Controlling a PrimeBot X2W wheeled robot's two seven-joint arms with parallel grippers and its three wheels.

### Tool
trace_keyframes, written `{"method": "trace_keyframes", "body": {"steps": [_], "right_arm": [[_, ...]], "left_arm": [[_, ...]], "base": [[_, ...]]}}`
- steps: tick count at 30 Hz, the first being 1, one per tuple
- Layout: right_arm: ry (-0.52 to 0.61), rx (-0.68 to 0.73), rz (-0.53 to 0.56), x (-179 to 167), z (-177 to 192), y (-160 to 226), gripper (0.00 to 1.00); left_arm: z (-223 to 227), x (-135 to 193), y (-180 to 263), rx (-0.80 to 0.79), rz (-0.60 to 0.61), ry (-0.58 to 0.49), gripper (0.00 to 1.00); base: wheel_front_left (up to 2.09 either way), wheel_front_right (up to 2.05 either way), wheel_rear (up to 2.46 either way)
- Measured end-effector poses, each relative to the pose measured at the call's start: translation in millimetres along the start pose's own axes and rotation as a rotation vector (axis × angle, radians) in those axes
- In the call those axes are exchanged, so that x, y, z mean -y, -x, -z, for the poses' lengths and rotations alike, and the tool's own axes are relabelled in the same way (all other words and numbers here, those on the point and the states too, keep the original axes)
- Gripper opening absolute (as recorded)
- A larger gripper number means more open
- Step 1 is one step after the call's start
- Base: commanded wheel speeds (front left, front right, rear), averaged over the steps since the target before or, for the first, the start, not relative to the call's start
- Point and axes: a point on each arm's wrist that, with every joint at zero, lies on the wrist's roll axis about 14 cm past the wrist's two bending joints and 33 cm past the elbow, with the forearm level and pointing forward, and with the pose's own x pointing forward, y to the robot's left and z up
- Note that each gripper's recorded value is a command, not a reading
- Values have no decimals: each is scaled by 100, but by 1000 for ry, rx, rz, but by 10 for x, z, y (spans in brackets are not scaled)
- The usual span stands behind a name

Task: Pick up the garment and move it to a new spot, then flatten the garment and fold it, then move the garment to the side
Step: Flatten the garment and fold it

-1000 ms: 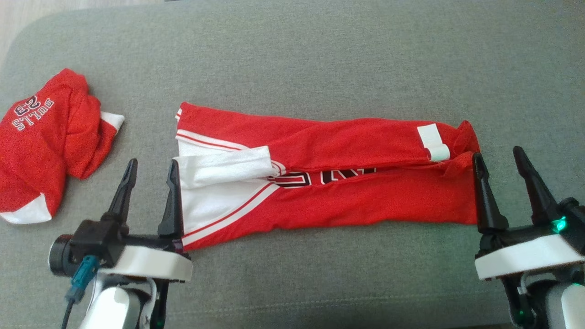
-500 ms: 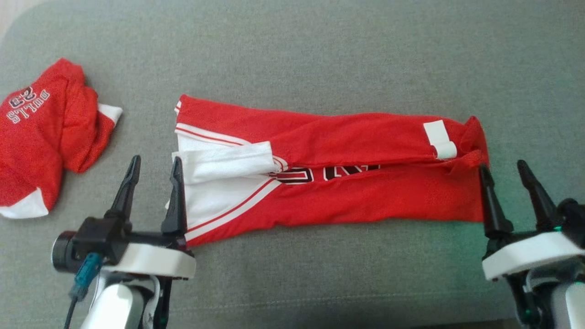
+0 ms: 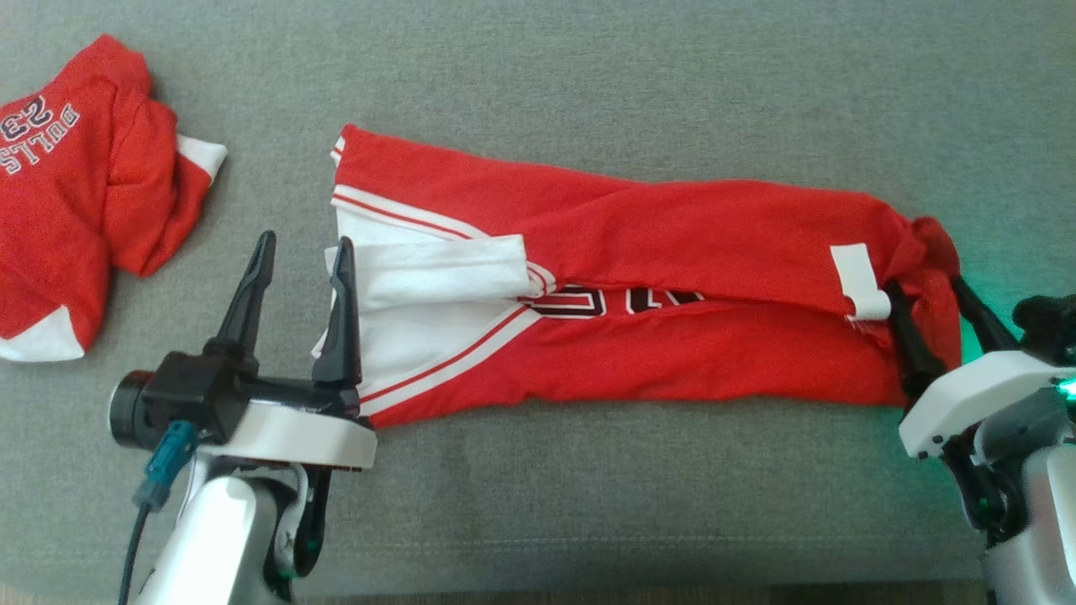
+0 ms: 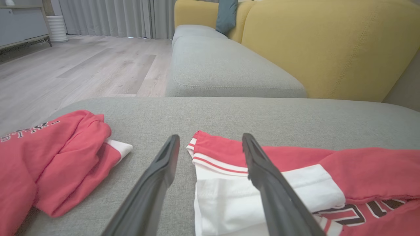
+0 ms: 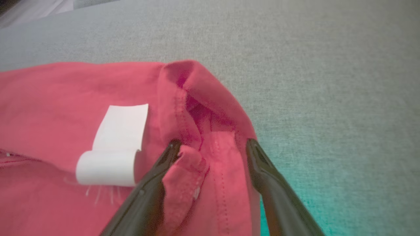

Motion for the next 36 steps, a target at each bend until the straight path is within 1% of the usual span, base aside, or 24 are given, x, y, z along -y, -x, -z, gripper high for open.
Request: {"method": "trace_keyframes", "body": {"steps": [5,10,11,13,18,24,27,34,36], "right_arm": [[-39,-60,19,23,84,-18,100],[-82,-111,7,-22,141,23,100],[-101,-120,1,-43,147,26,98],[-120,-133,-8,-69,156,32,0],[-156,-142,-26,-120,168,44,0],[-197,-115,-25,-83,107,81,0],[-208,-91,5,48,50,142,0],[-190,-36,112,557,-103,371,0],[-175,-21,114,591,-178,411,0]], "left_arm": [[32,-14,9,-7,-9,-3,100],[26,-6,2,-4,-4,-1,100],[24,1,0,-3,-2,-4,100],[24,9,-4,-2,0,-5,100],[29,15,-9,-2,4,-8,100],[0,13,-20,7,5,-13,100],[-40,23,-24,19,5,-9,100],[-144,86,-20,48,16,-7,100],[-178,94,-12,57,18,-7,100]], "base": [[0,0,0],[0,0,0],[0,0,0],[0,0,0],[0,0,0],[0,0,0],[0,0,0],[0,0,0],[0,0,0]]}}
